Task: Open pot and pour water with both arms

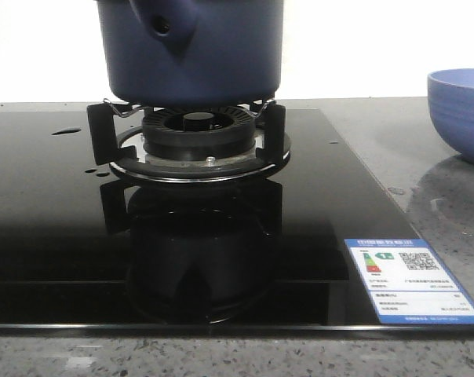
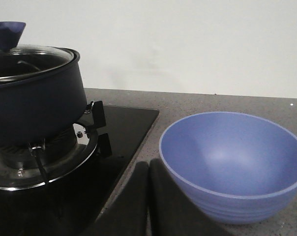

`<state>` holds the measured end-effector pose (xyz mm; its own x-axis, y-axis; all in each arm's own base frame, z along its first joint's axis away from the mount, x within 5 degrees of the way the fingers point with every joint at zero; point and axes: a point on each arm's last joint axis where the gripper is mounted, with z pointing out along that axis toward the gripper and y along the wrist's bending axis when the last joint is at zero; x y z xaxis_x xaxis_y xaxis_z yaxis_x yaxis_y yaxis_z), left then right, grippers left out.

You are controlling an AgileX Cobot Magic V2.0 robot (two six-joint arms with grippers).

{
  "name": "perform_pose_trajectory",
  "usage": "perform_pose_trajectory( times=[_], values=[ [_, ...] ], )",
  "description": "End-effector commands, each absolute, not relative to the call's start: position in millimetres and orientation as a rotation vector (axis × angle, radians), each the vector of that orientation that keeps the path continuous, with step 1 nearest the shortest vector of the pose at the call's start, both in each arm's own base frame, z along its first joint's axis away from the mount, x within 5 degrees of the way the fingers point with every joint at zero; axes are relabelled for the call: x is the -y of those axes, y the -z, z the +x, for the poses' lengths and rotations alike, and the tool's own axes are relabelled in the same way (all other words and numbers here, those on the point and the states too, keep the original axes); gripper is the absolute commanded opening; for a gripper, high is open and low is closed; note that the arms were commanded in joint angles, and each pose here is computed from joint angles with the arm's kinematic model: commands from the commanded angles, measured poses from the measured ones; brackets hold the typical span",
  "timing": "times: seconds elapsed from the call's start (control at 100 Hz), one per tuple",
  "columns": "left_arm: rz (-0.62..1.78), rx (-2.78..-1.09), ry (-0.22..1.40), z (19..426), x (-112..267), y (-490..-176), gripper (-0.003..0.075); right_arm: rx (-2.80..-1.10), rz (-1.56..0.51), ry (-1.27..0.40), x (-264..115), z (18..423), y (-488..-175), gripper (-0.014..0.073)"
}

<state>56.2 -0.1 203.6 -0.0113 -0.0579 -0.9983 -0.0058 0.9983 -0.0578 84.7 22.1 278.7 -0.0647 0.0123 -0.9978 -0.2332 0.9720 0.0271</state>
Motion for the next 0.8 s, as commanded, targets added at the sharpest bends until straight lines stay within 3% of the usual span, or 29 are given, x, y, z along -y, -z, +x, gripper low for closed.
perform_pose_trajectory(
  times=[0.0,0.79],
  values=[
    [-0.075,-1.54,0.023,55.6,-1.7,-197.9,-0.0019,-1.588,-0.145,-0.202,-20.8,84.5,-288.3,-0.0056],
    [-0.09,-1.556,0.041,55.6,-1.4,-196.8,-0.0019,-1.588,-0.145,-0.202,-20.8,84.5,-288.3,-0.0056]
  ],
)
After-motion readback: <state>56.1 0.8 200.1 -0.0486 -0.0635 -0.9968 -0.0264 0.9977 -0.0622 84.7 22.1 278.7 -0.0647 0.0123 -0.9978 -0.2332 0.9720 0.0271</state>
